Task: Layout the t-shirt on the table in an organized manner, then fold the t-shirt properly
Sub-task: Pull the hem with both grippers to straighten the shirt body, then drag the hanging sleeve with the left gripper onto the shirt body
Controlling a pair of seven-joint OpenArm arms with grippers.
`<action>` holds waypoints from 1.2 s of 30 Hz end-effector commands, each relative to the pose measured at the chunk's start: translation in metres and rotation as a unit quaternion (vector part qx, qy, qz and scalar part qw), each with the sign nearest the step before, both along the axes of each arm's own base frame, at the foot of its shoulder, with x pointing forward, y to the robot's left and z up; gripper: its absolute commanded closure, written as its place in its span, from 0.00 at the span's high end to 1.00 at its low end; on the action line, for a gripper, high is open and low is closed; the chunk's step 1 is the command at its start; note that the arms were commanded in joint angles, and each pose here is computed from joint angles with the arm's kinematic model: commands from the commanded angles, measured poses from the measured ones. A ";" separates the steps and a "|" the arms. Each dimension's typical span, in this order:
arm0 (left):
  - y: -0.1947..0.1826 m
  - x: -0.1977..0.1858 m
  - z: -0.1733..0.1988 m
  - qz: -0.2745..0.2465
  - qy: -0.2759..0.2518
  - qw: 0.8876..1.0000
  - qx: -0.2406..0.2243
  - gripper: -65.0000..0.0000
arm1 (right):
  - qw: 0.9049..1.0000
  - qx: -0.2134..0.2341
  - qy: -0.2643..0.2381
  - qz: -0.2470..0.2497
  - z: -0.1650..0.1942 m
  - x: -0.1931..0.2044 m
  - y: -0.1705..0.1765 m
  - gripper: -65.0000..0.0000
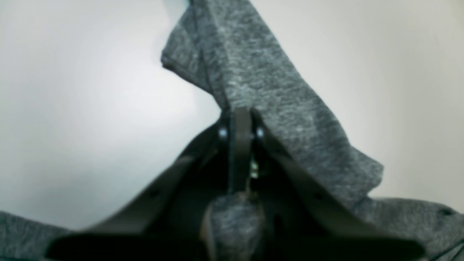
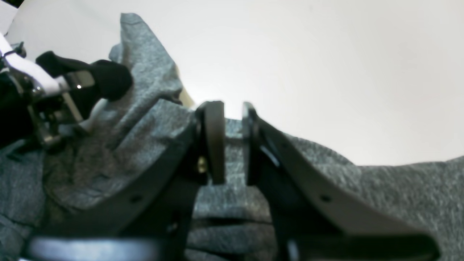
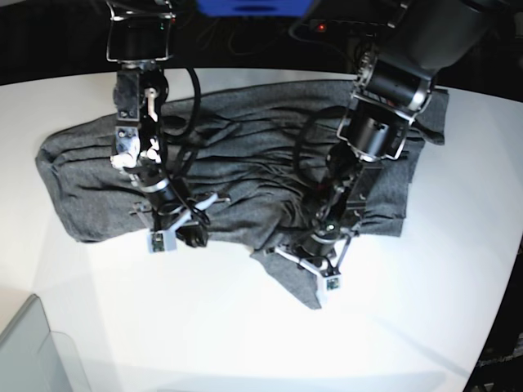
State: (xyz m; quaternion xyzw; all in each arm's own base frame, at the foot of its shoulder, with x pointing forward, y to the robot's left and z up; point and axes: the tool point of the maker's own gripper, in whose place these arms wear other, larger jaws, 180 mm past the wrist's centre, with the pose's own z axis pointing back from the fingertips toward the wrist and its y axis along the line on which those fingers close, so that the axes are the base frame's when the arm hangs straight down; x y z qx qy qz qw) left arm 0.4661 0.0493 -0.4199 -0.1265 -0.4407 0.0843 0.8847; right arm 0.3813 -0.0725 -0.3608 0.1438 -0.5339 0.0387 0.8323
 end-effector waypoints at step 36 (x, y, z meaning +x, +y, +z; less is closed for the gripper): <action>0.062 0.069 0.168 0.111 -0.203 0.968 -0.099 0.00 | 1.000 -0.019 -0.003 0.001 -0.004 0.006 -0.019 0.11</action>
